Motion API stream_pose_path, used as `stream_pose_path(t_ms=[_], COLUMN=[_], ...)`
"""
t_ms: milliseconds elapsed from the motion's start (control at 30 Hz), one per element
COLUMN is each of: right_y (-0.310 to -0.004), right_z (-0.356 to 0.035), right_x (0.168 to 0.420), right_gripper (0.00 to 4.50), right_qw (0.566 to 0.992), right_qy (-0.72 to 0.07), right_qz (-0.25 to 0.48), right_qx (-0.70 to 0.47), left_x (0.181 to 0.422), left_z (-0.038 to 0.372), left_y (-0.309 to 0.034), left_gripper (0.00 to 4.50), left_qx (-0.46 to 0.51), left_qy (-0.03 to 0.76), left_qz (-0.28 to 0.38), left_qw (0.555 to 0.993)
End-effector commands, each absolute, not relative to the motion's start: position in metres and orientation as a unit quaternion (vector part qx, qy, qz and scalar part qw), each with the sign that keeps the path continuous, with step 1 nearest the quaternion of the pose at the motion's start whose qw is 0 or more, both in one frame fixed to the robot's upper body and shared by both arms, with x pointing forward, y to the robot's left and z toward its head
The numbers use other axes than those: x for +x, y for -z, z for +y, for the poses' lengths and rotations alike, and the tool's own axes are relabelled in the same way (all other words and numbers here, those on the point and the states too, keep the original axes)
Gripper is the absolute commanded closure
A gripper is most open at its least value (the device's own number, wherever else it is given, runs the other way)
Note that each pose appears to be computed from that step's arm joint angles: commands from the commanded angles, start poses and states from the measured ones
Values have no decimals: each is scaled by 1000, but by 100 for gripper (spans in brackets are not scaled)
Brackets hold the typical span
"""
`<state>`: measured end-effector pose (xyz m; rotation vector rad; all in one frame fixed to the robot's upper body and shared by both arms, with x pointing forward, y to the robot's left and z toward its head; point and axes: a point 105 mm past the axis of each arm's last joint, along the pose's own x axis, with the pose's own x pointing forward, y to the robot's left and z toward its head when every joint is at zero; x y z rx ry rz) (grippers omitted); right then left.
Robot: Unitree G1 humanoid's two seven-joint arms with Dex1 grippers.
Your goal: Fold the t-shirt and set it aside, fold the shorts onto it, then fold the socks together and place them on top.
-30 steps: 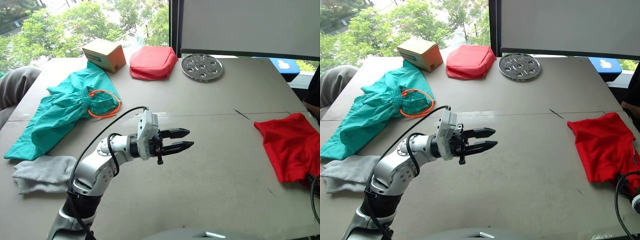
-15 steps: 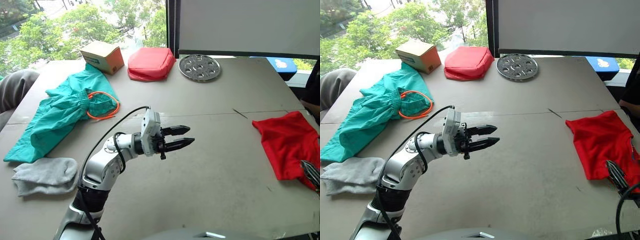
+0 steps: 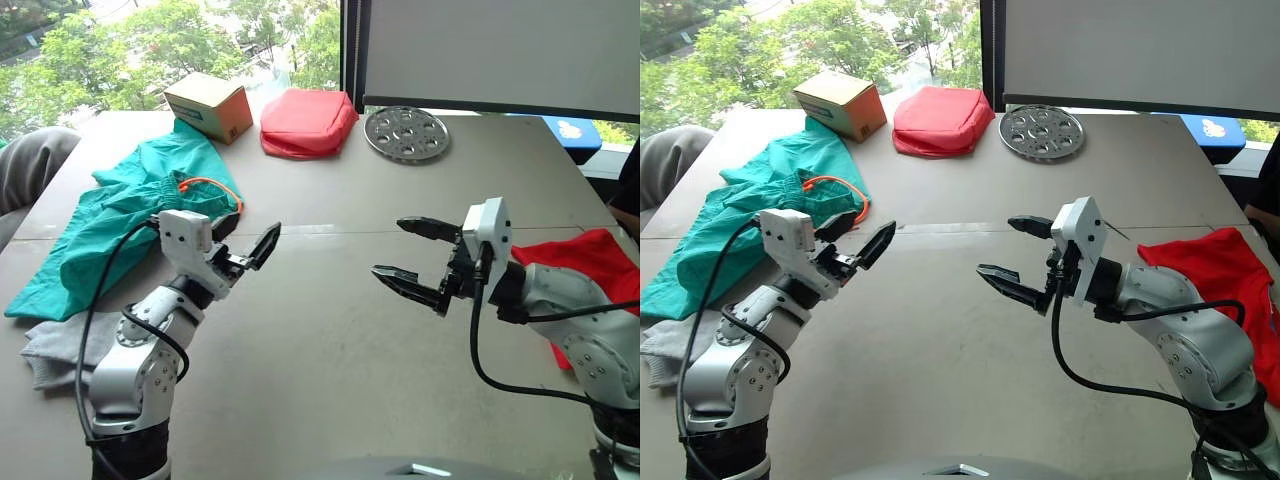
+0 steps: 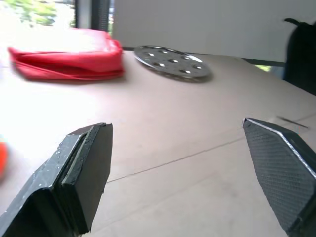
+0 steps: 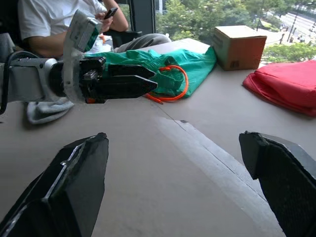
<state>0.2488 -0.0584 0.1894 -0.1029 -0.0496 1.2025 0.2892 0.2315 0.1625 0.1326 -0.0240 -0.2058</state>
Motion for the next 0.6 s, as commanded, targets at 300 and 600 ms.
stream_pose_path(t_ms=[300,600], right_y=[-179,-182], right_z=[-44,-46], right_x=[254,258], right_gripper=[0,0], right_qw=[800,819], right_qy=[-592,-564], right_qz=[-60,-73], right_qx=[-81,-76], left_x=[312,343], left_z=[322,366], left_y=[-174,-154], left_gripper=[5,28], left_qx=[324,451], left_qy=[-58,-55], left_qz=[80,133], left_qw=[941,881])
